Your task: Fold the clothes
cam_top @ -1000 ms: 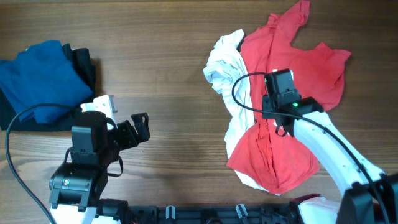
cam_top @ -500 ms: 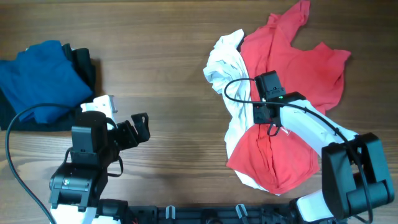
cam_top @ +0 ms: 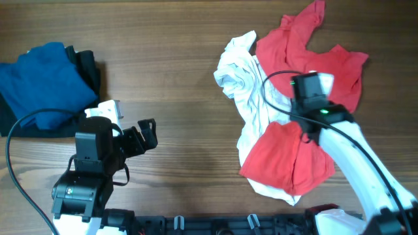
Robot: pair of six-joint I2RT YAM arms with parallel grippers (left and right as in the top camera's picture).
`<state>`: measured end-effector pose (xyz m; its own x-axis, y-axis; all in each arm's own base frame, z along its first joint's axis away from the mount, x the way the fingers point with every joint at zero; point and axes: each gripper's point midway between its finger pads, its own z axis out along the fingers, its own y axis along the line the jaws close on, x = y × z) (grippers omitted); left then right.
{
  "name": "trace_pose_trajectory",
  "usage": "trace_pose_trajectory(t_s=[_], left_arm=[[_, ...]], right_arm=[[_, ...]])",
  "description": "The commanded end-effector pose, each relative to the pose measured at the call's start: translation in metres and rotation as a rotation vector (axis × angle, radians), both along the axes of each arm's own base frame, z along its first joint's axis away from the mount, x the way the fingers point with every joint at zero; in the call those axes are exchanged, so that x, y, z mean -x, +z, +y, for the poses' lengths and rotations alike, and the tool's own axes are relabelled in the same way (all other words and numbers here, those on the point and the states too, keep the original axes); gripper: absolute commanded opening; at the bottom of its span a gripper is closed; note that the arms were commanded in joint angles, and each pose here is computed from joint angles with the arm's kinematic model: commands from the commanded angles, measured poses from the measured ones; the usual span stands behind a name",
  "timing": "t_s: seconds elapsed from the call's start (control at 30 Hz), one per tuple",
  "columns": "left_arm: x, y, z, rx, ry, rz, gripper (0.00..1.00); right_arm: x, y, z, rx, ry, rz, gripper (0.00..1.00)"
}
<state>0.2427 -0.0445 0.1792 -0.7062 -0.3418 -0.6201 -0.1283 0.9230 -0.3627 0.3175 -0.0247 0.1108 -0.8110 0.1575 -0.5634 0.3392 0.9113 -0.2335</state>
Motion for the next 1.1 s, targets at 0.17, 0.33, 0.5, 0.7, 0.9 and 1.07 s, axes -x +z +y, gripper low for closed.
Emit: trace_pose_trajectory(t_s=[0.17,0.33,0.5,0.7,0.9,1.07], left_arm=[[-0.002,0.008,0.000,-0.005,-0.013,-0.020,1.00],[-0.002,0.008,0.000,-0.005,-0.013,-0.020,1.00],[-0.002,0.008,-0.001,-0.003,-0.015,-0.020,1.00],[-0.002,0.008,-0.001,0.000,-0.018,-0.020,1.00],[-0.001,0.008,-0.001,0.001,-0.019,-0.019,1.00],[-0.001,0.008,-0.002,0.003,-0.021,-0.019,1.00]], right_arm=[[0.042,0.050,-0.141,0.153,-0.480,-0.137,0.05],[0.073,0.048,-0.187,0.075,-0.702,-0.175,0.17],[0.082,0.042,-0.199,-0.019,-0.777,-0.206,0.20],[0.004,0.041,-0.120,-0.388,-0.217,-0.272,0.24],[-0.027,0.034,-0.045,-0.530,0.173,-0.233,0.17],[-0.037,-0.015,-0.013,-0.595,0.227,-0.087,0.15]])
